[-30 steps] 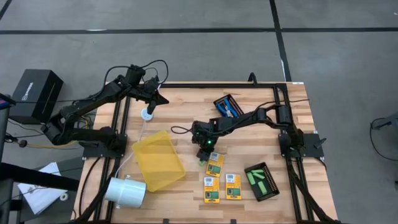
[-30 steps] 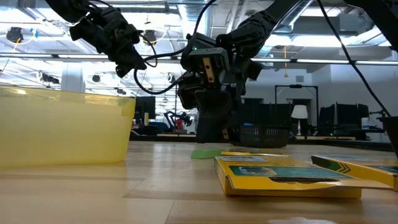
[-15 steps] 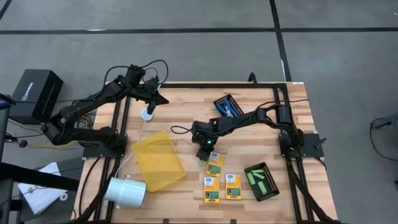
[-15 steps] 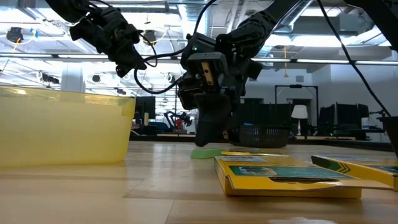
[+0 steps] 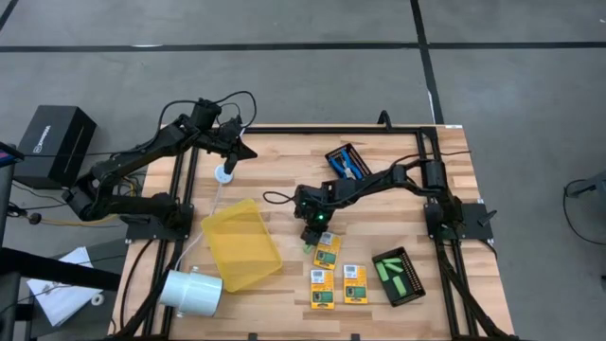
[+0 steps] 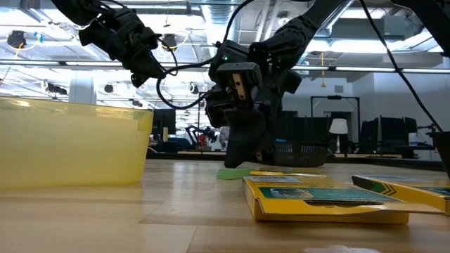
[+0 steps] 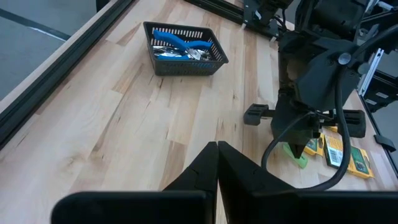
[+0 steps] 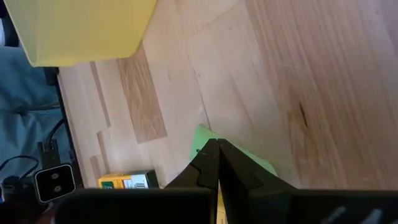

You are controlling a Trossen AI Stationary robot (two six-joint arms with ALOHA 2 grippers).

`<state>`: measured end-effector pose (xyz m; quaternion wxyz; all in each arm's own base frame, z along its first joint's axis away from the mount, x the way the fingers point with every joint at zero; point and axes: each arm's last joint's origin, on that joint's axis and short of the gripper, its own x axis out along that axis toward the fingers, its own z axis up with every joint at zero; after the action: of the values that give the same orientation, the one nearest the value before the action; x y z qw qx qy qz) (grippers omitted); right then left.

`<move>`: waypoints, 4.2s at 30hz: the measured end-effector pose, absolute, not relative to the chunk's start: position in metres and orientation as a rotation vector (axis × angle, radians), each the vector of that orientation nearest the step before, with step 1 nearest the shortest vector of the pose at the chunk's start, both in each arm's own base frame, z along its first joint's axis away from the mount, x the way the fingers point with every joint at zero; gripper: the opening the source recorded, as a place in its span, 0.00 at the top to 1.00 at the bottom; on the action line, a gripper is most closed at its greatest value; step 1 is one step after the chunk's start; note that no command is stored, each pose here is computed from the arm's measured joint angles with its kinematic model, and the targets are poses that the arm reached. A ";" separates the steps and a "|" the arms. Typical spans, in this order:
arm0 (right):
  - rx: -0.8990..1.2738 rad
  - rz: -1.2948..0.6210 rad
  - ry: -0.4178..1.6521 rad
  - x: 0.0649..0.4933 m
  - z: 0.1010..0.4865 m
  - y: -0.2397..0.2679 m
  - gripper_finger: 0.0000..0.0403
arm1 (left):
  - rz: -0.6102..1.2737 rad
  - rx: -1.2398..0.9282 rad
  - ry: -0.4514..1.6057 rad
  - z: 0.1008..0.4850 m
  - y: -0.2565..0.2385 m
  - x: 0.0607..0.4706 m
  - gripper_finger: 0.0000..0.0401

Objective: Pick & Place School Supplies
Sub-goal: Put the green eraser into the bottom black bin

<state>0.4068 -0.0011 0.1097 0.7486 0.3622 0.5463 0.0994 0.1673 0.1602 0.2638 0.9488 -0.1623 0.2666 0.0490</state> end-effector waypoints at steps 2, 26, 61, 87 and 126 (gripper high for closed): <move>0.805 0.205 1.187 0.407 0.109 -0.005 1.00 | 0.100 -0.330 0.542 0.264 0.160 0.167 1.00; 0.802 0.172 1.158 0.410 0.099 -0.029 1.00 | 0.095 -0.323 0.551 0.263 0.160 0.167 1.00; 0.701 0.392 1.004 0.399 0.205 -0.088 0.70 | 0.208 -0.330 0.512 0.265 0.179 0.148 1.00; -0.246 0.632 1.099 0.399 0.190 -0.005 0.45 | 0.231 -0.418 0.495 0.266 0.179 0.150 1.00; -0.187 0.708 1.044 0.425 0.149 0.010 0.59 | 0.233 -0.398 0.485 0.267 0.180 0.151 1.00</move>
<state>0.4253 0.0104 0.1490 0.8036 -0.0872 0.4873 0.3304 0.1506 0.1799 0.2672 0.9445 -0.1954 0.2380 0.1144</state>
